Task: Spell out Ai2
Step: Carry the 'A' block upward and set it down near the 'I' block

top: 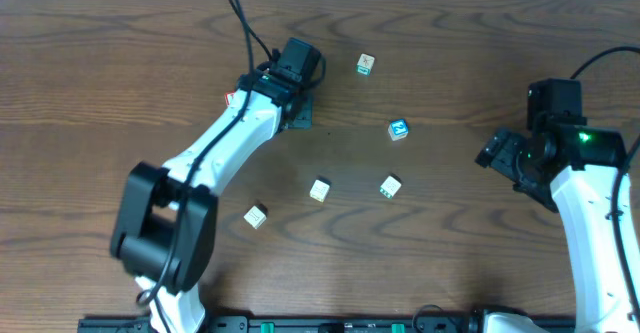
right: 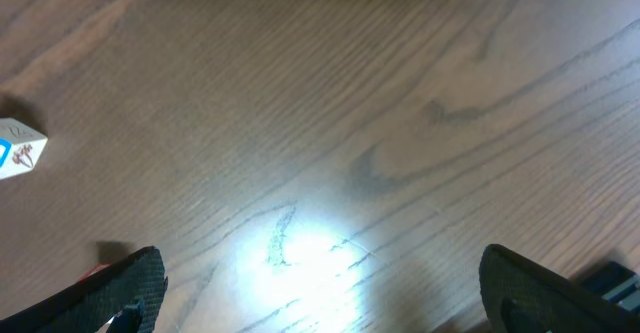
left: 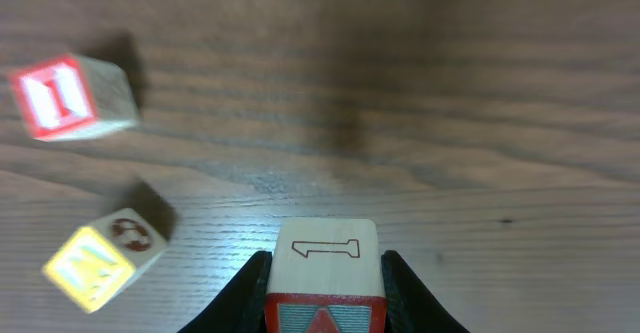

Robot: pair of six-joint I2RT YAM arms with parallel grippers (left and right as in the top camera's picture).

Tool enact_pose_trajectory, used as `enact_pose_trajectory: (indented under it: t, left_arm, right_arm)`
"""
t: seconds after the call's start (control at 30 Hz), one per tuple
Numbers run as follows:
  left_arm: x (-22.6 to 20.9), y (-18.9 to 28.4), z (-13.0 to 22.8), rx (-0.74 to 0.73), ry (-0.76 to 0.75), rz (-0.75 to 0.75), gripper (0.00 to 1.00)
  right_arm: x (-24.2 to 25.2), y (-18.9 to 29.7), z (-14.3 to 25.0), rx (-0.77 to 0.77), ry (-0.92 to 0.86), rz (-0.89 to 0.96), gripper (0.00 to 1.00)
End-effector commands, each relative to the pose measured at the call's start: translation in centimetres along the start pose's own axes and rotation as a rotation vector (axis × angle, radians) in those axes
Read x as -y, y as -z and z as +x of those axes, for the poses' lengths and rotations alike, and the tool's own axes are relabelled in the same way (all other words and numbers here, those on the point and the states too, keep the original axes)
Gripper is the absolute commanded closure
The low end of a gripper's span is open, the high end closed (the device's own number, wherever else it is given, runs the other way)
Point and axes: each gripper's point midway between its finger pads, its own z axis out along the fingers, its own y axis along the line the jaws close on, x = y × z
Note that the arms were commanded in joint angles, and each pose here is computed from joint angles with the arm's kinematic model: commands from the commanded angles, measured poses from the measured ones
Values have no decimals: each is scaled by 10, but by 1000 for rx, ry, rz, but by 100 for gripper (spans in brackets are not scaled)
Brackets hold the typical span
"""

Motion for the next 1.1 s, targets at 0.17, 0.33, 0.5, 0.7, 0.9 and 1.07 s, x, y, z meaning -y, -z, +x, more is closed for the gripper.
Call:
enact_pose_trajectory:
  t: [0.17,0.33,0.5,0.7,0.9,1.07]
  left_arm:
    - [-2,-39,15,-76,-13,-38,76]
    - [1,-41,13,-68,0,-28,70]
    - [3,-42,8,-48,4,-18,57]
    - [3,-40,8,-46,7,-19,57]
    - [-20,-6,-10,1,120,-18,53]
    - [-61,17,-24,40,268,-53,31]
  right_arm:
    - [2,2,3,-23,-12,6,1]
    - [2,2,3,-23,-12,6,1]
    - [2,2,4,-25,-11,8,1]
    - [2,2,4,-25,-11,8,1]
    - [2,2,3,-23,-11,9,1]
    - [4,2,2,-17,-11,17,1]
